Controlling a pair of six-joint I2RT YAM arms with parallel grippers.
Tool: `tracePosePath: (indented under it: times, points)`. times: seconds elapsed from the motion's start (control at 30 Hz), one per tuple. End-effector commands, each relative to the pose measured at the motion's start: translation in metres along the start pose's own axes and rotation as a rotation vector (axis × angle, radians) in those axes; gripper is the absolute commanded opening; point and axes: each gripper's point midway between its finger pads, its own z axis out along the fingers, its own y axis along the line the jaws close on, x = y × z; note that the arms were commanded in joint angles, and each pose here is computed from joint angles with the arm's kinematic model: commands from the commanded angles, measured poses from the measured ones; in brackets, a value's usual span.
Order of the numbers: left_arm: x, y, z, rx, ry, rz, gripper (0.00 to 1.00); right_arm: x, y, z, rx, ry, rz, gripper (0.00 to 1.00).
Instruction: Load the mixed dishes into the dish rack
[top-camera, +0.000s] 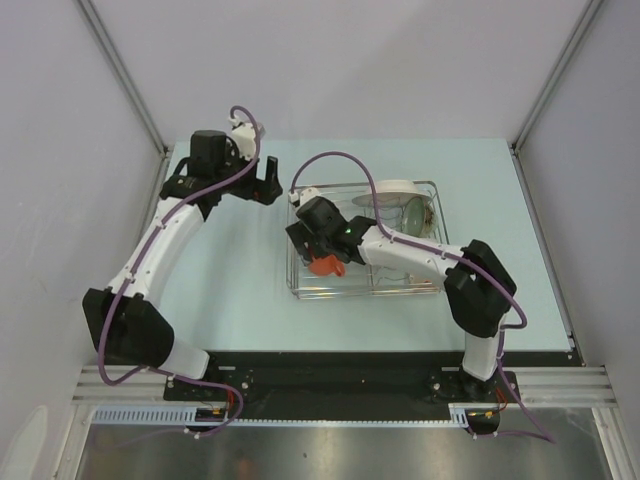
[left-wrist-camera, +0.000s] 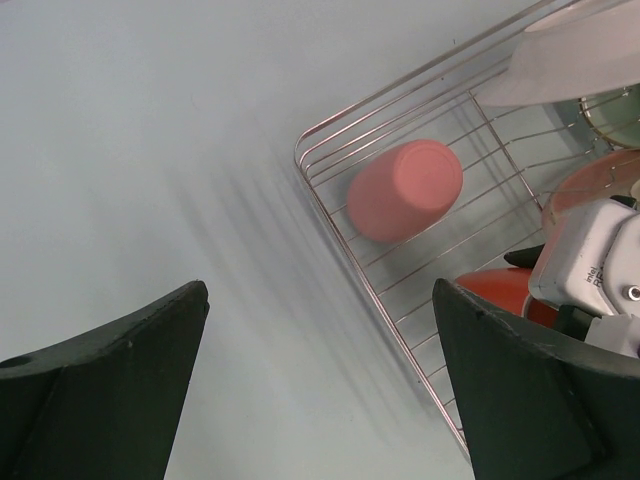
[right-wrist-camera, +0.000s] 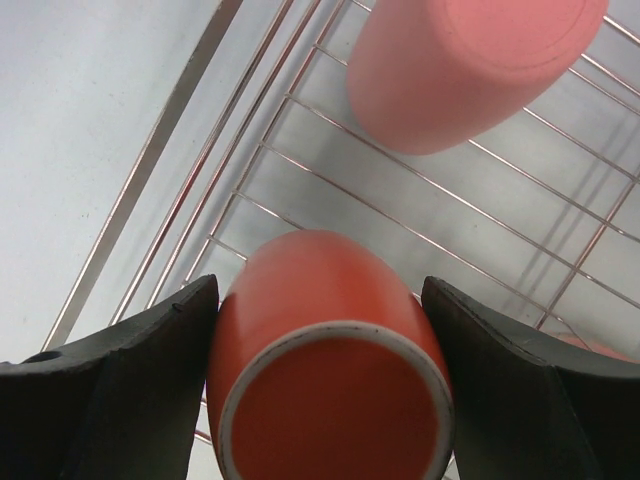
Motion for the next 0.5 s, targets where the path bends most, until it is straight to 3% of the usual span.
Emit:
tracePosePath:
  times: [0.0,0.47]
  points:
    - [-0.012,0.001,-0.005,-0.003,-0.064,-0.001,1.00,-0.028,0.005,0.006,-0.008,-0.124,0.009,0.00]
    - [0.012,0.010,0.014,-0.009,0.007,-0.013,1.00,-0.004,0.009,0.030,0.013,-0.108,-0.002,0.00]
